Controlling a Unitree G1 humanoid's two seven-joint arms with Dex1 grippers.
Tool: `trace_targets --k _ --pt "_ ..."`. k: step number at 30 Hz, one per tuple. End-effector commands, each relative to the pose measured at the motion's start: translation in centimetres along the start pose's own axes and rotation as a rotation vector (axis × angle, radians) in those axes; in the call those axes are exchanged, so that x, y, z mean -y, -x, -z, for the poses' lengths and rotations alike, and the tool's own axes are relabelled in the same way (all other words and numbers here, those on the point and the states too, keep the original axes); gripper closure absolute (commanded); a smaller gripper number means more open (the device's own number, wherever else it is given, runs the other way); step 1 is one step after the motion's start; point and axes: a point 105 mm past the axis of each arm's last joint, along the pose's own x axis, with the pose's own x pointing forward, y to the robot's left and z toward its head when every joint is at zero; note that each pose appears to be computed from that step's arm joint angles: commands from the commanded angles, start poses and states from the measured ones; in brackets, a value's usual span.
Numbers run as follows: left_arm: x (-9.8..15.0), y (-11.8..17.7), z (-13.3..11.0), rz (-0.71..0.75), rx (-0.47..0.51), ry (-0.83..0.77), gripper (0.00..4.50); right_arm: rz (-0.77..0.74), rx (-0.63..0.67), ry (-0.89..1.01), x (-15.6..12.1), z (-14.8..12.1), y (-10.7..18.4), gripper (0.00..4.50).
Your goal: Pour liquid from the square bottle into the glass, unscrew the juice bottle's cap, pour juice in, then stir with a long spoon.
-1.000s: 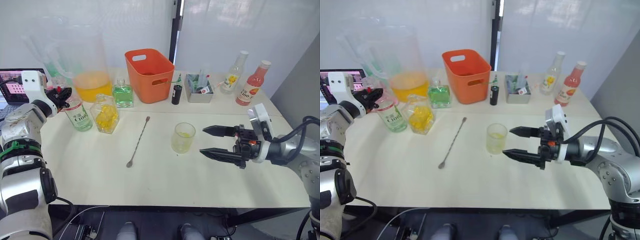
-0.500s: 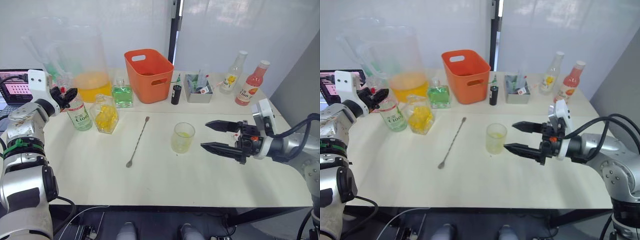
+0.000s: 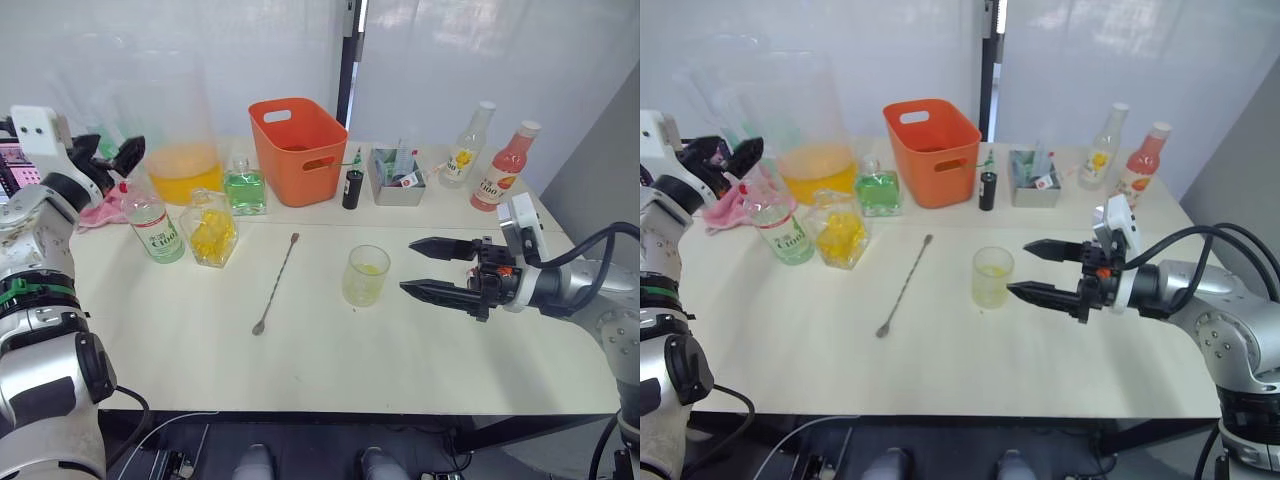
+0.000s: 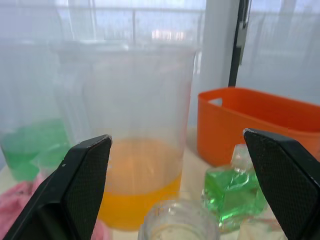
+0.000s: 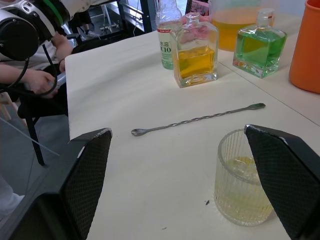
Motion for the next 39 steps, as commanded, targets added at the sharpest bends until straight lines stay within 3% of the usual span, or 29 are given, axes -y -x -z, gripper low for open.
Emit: trace_targets --k 1,5,9,13,17,24,31,39 --pt "2.4 0.5 -6.8 0.129 0.175 -0.059 0.04 -0.013 0.021 0.058 0.0 -1.3 0.1 0.00" --pt "7.1 1.5 -8.4 0.347 0.158 -0.087 0.04 0.002 0.008 0.081 0.6 -1.2 0.2 0.00" --pt "12.5 4.0 -6.5 0.608 0.048 -0.156 0.04 0.025 0.004 0.112 1.2 -1.2 0.0 0.00" --pt "15.1 6.2 -3.7 0.733 -0.055 -0.167 0.04 0.032 -0.002 0.119 1.0 -0.9 0.0 0.00" --pt "15.4 7.4 -1.0 0.733 -0.148 -0.163 0.04 -0.006 -0.009 0.089 -0.3 -0.2 -0.2 0.00" --pt "14.5 9.6 3.3 0.586 -0.234 -0.127 0.04 -0.079 0.003 0.065 -3.1 0.6 -0.6 0.00" --pt "12.4 13.8 7.6 0.506 -0.310 -0.140 0.04 0.073 0.045 0.043 -1.8 3.2 -0.5 0.00" --pt "8.7 17.5 10.1 0.349 -0.322 -0.157 0.04 0.284 0.017 -0.016 0.9 7.1 3.4 0.00"
